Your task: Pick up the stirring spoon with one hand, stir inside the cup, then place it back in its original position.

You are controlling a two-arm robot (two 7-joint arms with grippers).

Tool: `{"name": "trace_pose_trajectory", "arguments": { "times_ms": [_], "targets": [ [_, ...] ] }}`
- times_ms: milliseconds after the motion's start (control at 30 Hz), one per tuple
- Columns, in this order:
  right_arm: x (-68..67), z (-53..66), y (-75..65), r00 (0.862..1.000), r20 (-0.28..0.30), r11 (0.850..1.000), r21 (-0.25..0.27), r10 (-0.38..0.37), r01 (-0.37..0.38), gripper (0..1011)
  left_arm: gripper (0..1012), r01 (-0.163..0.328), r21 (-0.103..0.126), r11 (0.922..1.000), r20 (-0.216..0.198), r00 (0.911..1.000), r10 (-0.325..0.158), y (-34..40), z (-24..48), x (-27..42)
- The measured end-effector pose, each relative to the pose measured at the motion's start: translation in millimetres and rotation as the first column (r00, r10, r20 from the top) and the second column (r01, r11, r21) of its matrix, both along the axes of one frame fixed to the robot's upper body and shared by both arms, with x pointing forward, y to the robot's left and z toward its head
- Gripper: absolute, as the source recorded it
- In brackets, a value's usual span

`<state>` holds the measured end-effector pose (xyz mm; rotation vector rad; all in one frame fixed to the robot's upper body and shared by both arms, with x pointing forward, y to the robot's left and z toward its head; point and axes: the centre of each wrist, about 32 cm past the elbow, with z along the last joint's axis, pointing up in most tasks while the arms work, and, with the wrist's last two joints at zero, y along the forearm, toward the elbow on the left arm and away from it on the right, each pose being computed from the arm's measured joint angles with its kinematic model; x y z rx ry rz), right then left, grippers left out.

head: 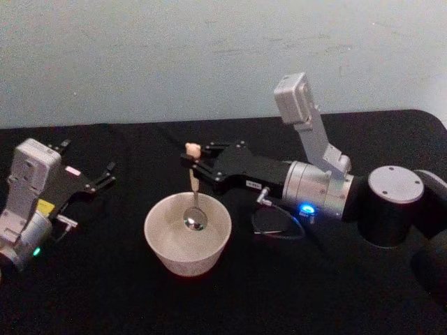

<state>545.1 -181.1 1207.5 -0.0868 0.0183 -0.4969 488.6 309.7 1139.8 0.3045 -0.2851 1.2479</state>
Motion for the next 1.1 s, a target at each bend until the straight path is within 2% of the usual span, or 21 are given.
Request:
{"name": "trace_pose_trajectory", "arguments": {
  "times_ms": [33,600,667,833,1100],
  "targets": [
    [-0.5,4.7,-1.6,1.000,0.002,1.000,0.011,-0.005,0.005,212,1001,0.000,0.000,1.0000,0.000,1.0000,0.000,0.0,0.0,0.0],
    [-7.9,37.4,-13.1,0.997,0.006,0.990,0.120,-0.075,0.074,212,1001,0.000,0.000,1.0000,0.000,1.0000,0.000,0.0,0.0,0.0],
    [-8.8,43.5,-18.6,0.996,0.004,0.985,0.142,-0.095,0.093,212,1001,0.000,0.000,1.0000,0.000,1.0000,0.000,0.0,0.0,0.0],
    [-9.7,50.0,-27.3,0.993,0.005,0.979,0.168,-0.117,0.115,212,1001,0.000,0.000,1.0000,0.000,1.0000,0.000,0.0,0.0,0.0],
    [-12.3,61.4,-55.5,0.985,0.005,0.960,0.224,-0.172,0.166,212,1002,0.000,0.000,1.0000,0.000,1.0000,0.000,0.0,0.0,0.0]
  ]
}}
